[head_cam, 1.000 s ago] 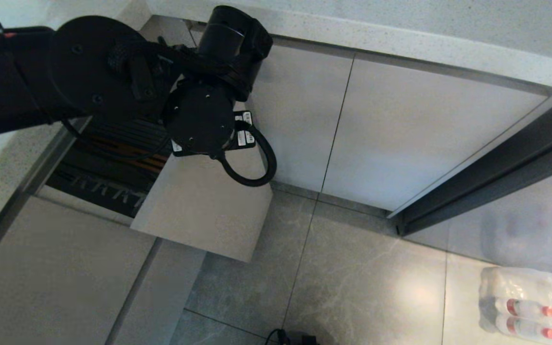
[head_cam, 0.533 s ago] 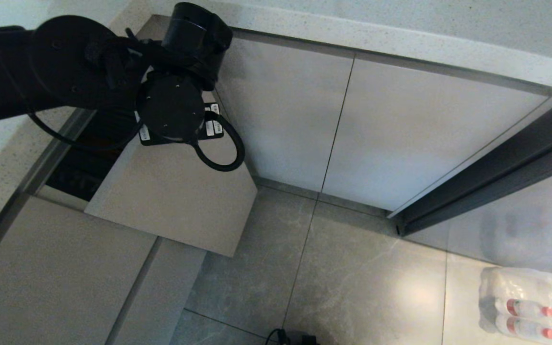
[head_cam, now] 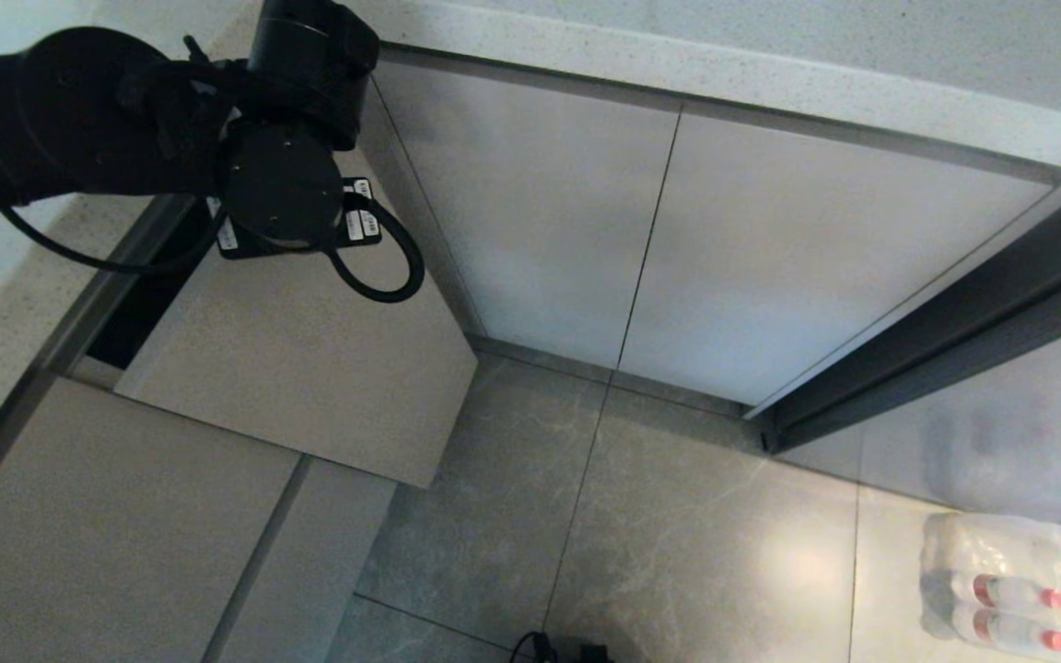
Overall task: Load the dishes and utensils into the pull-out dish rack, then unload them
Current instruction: Close the cupboard
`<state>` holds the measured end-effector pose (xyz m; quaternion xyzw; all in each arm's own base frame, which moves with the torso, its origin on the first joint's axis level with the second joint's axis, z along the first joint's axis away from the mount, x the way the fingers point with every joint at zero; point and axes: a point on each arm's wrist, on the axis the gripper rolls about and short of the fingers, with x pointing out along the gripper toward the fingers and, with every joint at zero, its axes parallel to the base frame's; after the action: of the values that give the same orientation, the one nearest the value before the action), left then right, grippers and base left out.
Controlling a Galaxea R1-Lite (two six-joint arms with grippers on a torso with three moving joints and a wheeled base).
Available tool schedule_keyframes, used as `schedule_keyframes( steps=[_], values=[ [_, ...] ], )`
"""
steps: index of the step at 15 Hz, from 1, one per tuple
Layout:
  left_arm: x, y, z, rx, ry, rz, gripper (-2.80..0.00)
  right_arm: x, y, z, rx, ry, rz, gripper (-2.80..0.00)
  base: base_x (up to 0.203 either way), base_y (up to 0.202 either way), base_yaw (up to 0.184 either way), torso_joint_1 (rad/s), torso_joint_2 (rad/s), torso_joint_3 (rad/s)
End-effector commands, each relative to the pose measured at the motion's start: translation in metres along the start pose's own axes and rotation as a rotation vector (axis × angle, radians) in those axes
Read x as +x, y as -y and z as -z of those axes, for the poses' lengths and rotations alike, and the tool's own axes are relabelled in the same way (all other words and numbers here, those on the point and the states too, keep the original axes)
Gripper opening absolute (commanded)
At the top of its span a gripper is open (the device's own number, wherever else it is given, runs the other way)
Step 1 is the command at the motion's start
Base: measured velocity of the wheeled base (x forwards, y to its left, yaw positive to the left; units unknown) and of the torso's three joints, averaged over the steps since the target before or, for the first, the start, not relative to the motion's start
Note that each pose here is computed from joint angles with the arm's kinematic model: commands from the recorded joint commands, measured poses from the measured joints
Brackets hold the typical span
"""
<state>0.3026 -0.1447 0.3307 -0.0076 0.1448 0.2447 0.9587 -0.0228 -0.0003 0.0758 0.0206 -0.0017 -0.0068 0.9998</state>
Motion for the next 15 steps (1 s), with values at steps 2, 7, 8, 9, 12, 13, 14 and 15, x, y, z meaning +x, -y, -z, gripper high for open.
schedule_keyframes(
  steps=[2, 7, 8, 9, 12, 13, 14, 15],
  values=[
    [0.0075, -0.0096, -0.0055, -0.012, 0.010, -0.037, -2.80, 0.0001, 0.0000, 0.0000, 0.000, -0.002, 0.000, -2.80, 0.000, 0.000, 0.000, 0.000, 0.00, 0.000],
    [0.0122, -0.0142, -0.0074, -0.013, 0.016, -0.063, -2.80, 0.0001, 0.0000, 0.0000, 0.000, -0.002, 0.000, -2.80, 0.000, 0.000, 0.000, 0.000, 0.00, 0.000],
    [0.0126, -0.0139, -0.0071, -0.011, 0.017, -0.069, -2.80, 0.0001, 0.0000, 0.0000, 0.000, -0.002, 0.000, -2.80, 0.000, 0.000, 0.000, 0.000, 0.00, 0.000],
    [0.0126, -0.0139, -0.0071, -0.012, 0.017, -0.069, -2.80, 0.0001, 0.0000, 0.0000, 0.000, -0.002, 0.000, -2.80, 0.000, 0.000, 0.000, 0.000, 0.00, 0.000],
    [0.0126, -0.0139, -0.0071, -0.011, 0.017, -0.069, -2.80, 0.0001, 0.0000, 0.0000, 0.000, -0.002, 0.000, -2.80, 0.000, 0.000, 0.000, 0.000, 0.00, 0.000],
    [0.0126, -0.0139, -0.0071, -0.010, 0.017, -0.069, -2.80, 0.0001, 0.0000, 0.0000, 0.000, -0.002, 0.000, -2.80, 0.000, 0.000, 0.000, 0.000, 0.00, 0.000],
    [0.0126, -0.0139, -0.0071, -0.011, 0.017, -0.069, -2.80, 0.0001, 0.0000, 0.0000, 0.000, -0.002, 0.000, -2.80, 0.000, 0.000, 0.000, 0.000, 0.00, 0.000],
    [0.0122, -0.0143, -0.0074, -0.013, 0.018, -0.069, -2.80, 0.0001, 0.0000, 0.0000, 0.000, -0.002, 0.000, -2.80, 0.000, 0.000, 0.000, 0.000, 0.00, 0.000]
  ],
)
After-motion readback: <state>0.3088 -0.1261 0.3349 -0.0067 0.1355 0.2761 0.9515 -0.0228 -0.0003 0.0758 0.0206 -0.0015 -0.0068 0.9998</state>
